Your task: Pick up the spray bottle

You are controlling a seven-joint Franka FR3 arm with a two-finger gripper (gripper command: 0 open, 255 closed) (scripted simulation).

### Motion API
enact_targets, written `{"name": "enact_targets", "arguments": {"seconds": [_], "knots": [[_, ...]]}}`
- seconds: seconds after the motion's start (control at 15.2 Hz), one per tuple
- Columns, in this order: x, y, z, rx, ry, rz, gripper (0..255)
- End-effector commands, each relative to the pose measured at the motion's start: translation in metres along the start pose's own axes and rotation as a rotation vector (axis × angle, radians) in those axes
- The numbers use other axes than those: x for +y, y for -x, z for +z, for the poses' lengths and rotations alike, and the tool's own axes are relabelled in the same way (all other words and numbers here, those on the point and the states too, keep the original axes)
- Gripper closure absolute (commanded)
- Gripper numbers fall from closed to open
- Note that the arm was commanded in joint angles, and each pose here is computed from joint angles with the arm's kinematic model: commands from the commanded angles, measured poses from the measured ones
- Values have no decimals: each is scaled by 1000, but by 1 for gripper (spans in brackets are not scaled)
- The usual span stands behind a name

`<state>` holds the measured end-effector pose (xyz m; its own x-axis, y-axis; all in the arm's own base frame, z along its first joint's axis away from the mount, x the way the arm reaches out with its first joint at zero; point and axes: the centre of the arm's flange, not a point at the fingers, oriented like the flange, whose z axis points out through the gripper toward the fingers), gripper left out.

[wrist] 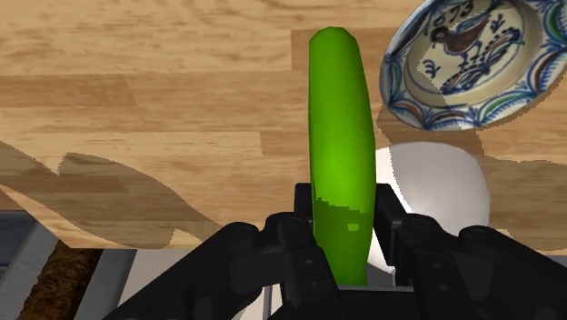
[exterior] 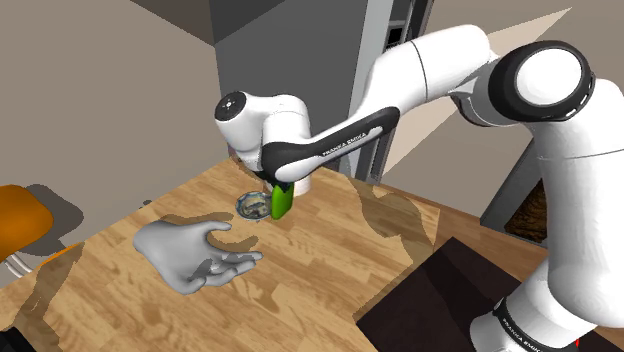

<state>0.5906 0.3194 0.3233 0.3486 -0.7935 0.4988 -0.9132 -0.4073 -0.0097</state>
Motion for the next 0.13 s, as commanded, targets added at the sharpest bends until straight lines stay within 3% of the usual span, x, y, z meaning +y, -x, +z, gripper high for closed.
{"name": "enact_targets", "arguments": {"seconds": [0.0, 0.07], "knots": [[1, -3, -5, 0, 0, 0, 255], [1, -3, -5, 0, 0, 0, 255]]}}
